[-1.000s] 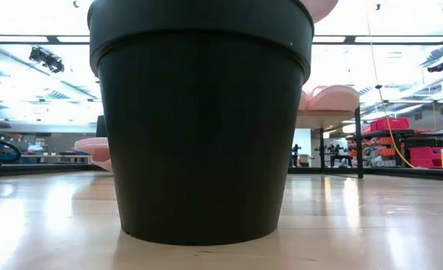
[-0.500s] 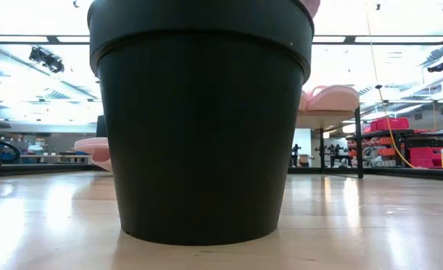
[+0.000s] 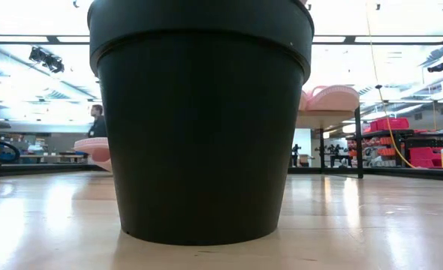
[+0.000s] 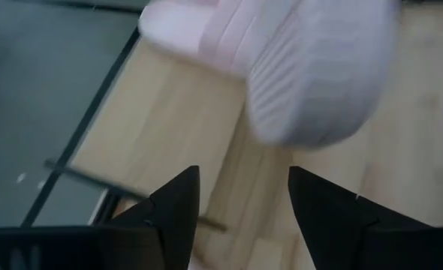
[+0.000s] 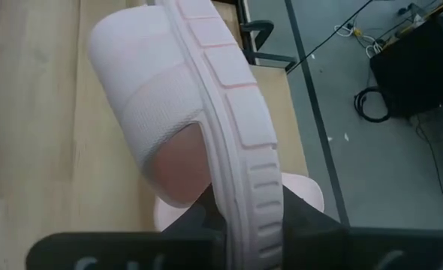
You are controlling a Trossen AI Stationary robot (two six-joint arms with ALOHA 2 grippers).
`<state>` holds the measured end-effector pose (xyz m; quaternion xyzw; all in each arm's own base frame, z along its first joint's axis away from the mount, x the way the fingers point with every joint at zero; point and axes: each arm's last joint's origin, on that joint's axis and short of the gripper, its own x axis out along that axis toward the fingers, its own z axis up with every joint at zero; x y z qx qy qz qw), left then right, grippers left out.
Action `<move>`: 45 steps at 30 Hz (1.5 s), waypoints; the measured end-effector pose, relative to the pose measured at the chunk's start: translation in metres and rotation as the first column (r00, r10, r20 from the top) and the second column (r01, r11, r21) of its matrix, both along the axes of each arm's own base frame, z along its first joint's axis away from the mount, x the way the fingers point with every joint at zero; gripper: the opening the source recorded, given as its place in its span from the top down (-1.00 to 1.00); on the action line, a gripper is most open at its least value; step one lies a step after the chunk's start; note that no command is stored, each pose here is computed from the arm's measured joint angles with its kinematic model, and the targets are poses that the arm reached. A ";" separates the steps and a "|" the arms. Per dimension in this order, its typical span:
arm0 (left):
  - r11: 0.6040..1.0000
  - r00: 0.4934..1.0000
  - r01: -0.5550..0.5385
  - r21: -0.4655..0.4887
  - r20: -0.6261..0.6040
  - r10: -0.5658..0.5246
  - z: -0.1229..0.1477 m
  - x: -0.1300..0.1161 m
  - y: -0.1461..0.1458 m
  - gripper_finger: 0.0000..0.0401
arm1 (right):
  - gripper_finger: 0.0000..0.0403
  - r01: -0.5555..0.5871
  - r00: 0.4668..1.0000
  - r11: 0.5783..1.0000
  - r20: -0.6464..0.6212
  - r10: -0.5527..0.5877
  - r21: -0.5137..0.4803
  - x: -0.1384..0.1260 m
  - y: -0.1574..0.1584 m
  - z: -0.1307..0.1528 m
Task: Pick and place slides into the shelf
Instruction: Put the bottom slide on the shelf
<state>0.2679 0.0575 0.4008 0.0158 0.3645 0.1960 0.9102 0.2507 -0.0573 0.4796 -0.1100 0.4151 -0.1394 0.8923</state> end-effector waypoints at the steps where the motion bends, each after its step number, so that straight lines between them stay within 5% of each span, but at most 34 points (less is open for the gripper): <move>1: 1.000 1.000 0.009 0.000 0.025 -0.009 0.002 0.002 -0.001 -0.04 | 0.80 0.003 1.000 1.000 0.000 -0.003 -0.002 0.000 -0.002 0.000; 15: 0.997 0.981 0.046 0.054 0.185 -0.056 0.019 0.011 -0.005 -0.05 | 0.80 0.020 1.000 0.999 -0.019 -0.020 0.039 0.009 -0.017 -0.008; 45: 0.997 0.976 0.077 0.032 0.202 -0.082 0.018 0.014 -0.005 0.00 | 0.80 -0.003 0.996 0.996 0.092 -0.005 0.091 0.025 -0.018 -0.006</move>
